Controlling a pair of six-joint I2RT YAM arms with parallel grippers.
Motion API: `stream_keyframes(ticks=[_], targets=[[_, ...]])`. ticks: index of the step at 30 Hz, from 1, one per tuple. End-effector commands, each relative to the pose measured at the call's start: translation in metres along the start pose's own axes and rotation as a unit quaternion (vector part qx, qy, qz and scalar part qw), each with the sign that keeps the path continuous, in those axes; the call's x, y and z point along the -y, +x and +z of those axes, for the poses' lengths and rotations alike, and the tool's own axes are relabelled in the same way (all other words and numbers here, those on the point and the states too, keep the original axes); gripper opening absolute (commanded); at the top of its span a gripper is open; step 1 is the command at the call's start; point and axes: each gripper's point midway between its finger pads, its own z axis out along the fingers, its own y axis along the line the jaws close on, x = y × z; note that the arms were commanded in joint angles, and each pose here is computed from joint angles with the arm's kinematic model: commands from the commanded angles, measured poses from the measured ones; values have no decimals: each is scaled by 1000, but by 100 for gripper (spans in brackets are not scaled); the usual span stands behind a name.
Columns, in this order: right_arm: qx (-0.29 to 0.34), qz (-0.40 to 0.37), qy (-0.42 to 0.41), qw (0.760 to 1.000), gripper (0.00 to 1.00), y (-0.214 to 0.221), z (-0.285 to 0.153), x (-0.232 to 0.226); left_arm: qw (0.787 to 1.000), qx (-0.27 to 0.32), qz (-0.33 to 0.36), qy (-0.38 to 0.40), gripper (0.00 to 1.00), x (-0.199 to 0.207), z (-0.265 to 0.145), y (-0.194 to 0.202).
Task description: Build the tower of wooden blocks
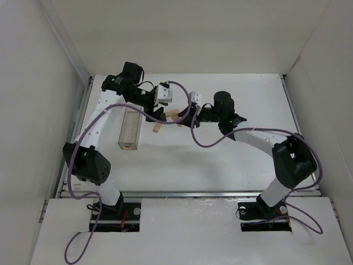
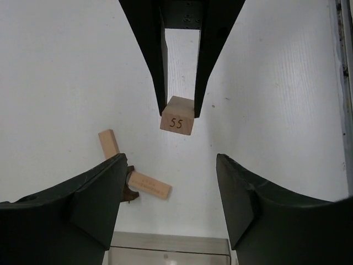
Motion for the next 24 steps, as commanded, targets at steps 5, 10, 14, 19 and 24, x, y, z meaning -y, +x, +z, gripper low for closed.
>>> stream_keyframes(ticks=[5,10,14,19,24], targets=[[52,-106,-57,991,1,-35,-7,-23,994,3,103,26,64,2,19,-18],[51,-111,-53,991,1,-30,-6,-21,997,-22,77,16,52,2,45,-30],[51,-110,-43,992,1,-30,-8,-16,997,-38,63,17,49,1,49,-18],[51,-105,-43,992,1,-28,-8,-17,997,-51,55,18,44,3,49,-11],[49,-100,-39,993,1,-28,-11,-14,995,-56,74,29,50,12,42,-11]])
